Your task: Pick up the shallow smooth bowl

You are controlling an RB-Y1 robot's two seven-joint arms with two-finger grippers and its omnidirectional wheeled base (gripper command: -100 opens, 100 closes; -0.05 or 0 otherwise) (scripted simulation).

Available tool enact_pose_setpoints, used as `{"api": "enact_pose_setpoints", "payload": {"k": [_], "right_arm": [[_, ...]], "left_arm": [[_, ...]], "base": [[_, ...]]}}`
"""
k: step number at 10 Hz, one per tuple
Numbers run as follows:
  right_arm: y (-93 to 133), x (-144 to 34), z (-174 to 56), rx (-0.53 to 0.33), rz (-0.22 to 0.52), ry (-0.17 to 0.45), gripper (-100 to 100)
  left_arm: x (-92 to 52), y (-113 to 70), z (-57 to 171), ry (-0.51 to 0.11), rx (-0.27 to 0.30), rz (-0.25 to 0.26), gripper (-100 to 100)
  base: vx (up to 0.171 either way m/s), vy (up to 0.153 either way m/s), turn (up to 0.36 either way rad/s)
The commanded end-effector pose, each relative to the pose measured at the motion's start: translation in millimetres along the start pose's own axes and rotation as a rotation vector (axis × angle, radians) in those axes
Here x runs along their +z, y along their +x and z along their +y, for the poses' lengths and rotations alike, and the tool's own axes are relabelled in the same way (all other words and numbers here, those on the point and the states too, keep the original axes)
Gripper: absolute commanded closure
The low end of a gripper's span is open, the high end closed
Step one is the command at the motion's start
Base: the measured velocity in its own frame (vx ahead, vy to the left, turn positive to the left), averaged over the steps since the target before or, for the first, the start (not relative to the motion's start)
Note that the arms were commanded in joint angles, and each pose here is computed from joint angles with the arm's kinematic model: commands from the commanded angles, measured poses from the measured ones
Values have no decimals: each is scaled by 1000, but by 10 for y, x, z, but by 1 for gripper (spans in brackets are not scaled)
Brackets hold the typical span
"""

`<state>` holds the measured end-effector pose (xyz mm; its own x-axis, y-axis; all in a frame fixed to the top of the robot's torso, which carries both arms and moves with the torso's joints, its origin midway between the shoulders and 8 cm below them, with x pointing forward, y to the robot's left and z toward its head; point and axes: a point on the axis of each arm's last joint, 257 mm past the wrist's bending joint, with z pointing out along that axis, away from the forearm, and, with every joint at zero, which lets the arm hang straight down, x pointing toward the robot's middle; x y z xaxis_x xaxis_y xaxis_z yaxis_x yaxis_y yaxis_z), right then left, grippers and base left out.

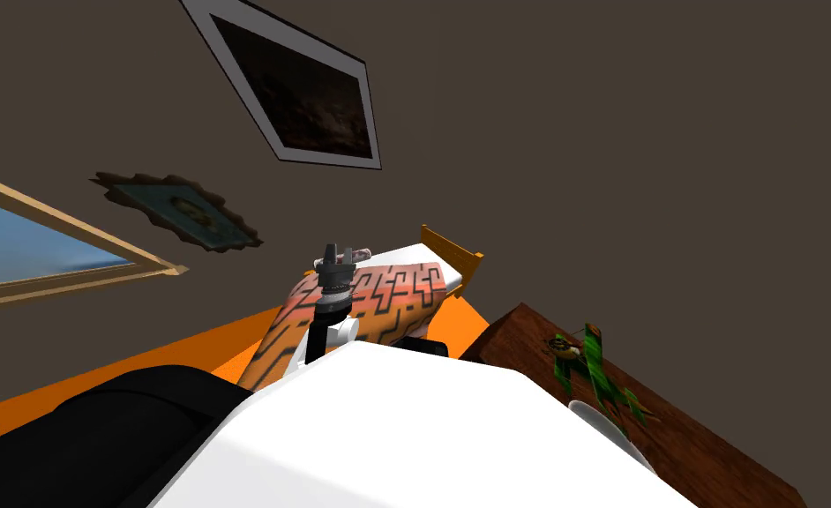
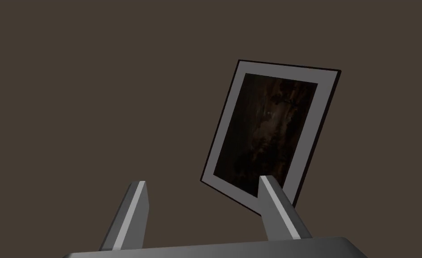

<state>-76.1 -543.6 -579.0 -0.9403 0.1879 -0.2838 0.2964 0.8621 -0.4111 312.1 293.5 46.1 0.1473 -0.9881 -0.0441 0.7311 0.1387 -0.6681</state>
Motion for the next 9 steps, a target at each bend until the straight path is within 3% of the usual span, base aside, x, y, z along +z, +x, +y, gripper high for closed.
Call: {"api": "enact_pose_setpoints", "payload": {"k": [1,3,4,7,9], "right_arm": [[261,-27,-169,-41,45,38,-100],[678,-100,-475,-147,126,98,-100],[678,-100,-475,-147,126,98,-100],[1099,-220,-768,-271,213,145,-100],[1099,-220,-768,-271,213,145,-100]], "left_arm": [[0,0,0,0,0,0,0],[0,0,0,0,0,0,0],[0,0,0,0,0,0,0],[0,0,0,0,0,0,0],[-1,-1,0,0,0,0,0]], "base": [[55,-92,316],[47,-76,404],[29,-70,88],[20,-64,267],[9,-45,51]]}}
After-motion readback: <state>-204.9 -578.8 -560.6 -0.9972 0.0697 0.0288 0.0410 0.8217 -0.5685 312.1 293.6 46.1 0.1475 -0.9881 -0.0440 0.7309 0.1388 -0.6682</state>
